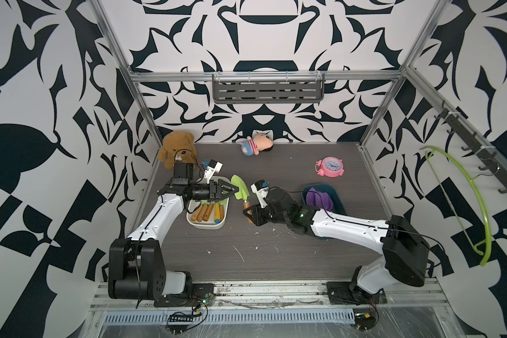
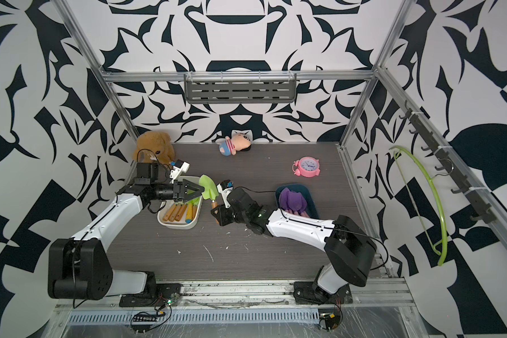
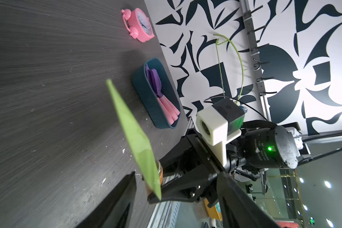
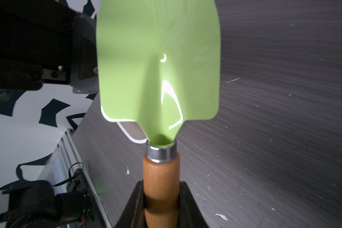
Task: Sort the small shovels by color and place them into the storage box
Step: Pick up the shovel from the center of the board, then place the shovel at the center of the board.
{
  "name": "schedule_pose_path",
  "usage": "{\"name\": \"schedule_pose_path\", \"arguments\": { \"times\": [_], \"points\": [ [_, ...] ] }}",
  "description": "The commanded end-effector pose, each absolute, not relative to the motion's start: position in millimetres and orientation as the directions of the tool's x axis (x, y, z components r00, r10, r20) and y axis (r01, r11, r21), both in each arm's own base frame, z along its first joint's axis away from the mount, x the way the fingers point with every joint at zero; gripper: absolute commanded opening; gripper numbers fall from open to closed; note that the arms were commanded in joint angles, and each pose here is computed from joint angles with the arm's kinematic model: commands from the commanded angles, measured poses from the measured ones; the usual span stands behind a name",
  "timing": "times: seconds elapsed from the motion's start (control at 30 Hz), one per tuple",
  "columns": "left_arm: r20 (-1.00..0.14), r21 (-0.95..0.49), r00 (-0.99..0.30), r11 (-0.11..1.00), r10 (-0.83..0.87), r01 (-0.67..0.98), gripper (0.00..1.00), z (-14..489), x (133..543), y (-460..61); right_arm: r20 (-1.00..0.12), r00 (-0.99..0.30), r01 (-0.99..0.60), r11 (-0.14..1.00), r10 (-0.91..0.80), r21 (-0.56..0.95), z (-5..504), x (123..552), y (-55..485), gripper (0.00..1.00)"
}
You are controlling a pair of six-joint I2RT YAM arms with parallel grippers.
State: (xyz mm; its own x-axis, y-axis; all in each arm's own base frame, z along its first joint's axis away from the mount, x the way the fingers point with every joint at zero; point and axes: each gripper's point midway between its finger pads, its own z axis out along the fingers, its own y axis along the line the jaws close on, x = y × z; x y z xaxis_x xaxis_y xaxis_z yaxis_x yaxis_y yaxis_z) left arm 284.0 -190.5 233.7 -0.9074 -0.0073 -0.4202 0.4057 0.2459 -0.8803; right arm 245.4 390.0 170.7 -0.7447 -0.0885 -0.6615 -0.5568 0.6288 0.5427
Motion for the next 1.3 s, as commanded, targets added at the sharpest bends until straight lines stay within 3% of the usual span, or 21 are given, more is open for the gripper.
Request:
{"name": "schedule_pose_path", "arguments": {
  "times": [0.0,0.37,0.4,0.5,0.57,0.7,0.8,0.9,1.03,1.13,1.27],
  "points": [
    [-0.439,-0.875,-0.899,0.229,-0.004,0.426,0.58,244.1,288.2,-193.3,-0.716,-0.697,-0.619,0.541,-0.042,0.57,204.6,246.5,403.2,0.0],
    [-0.384,-0.887,-0.922,0.297,-0.048,0.354,0.0,238.0,296.0,-189.9,-0.711,-0.701,-0.586,0.612,-0.052,0.532,192.8,253.3,393.9,0.0],
    [-0.389,-0.881,-0.92,0.312,-0.05,0.356,0.0,236.8,296.0,-188.6,-0.712,-0.7,-0.584,0.617,-0.054,0.528,191.6,253.3,393.3,0.01],
    [-0.431,-0.841,-0.902,0.377,-0.034,0.388,0.0,233.1,294.6,-184.6,-0.719,-0.694,-0.575,0.637,-0.046,0.514,192.9,255.2,387.0,0.23],
    [-0.475,-0.795,-0.88,0.431,-0.003,0.427,0.0,230.7,293.6,-179.9,-0.725,-0.687,-0.568,0.655,-0.044,0.498,196.4,256.2,380.9,0.31],
    [-0.571,-0.634,-0.812,0.563,0.122,0.531,0.0,220.4,294.2,-166.4,-0.725,-0.687,-0.528,0.716,-0.044,0.458,204.3,262.9,363.6,0.36],
    [-0.603,-0.465,-0.735,0.611,0.312,0.641,0.0,205.5,288.3,-165.1,-0.72,-0.693,-0.519,0.708,-0.022,0.478,219.0,268.3,355.3,0.37],
    [-0.593,-0.312,-0.622,0.566,0.511,0.763,0.0,193.1,275.6,-171.4,-0.691,-0.722,-0.472,0.703,0.037,0.531,233.7,279.5,342.7,0.38],
    [-0.556,-0.097,-0.384,0.401,0.737,0.911,0.0,179.1,260.7,-183.3,-0.646,-0.756,-0.406,0.695,0.11,0.593,252.6,291.1,328.1,0.38],
    [-0.498,-0.006,-0.278,0.317,0.821,0.948,0.0,170.7,259.8,-189.9,-0.565,-0.805,-0.31,0.684,0.18,0.661,258.1,299.9,316.3,0.38],
    [-0.459,0.038,-0.217,0.262,0.862,0.964,0.0,163.1,259.7,-200.5,-0.371,-0.888,-0.109,0.66,0.27,0.743,246.0,303.9,304.1,0.38]
  ]
}}
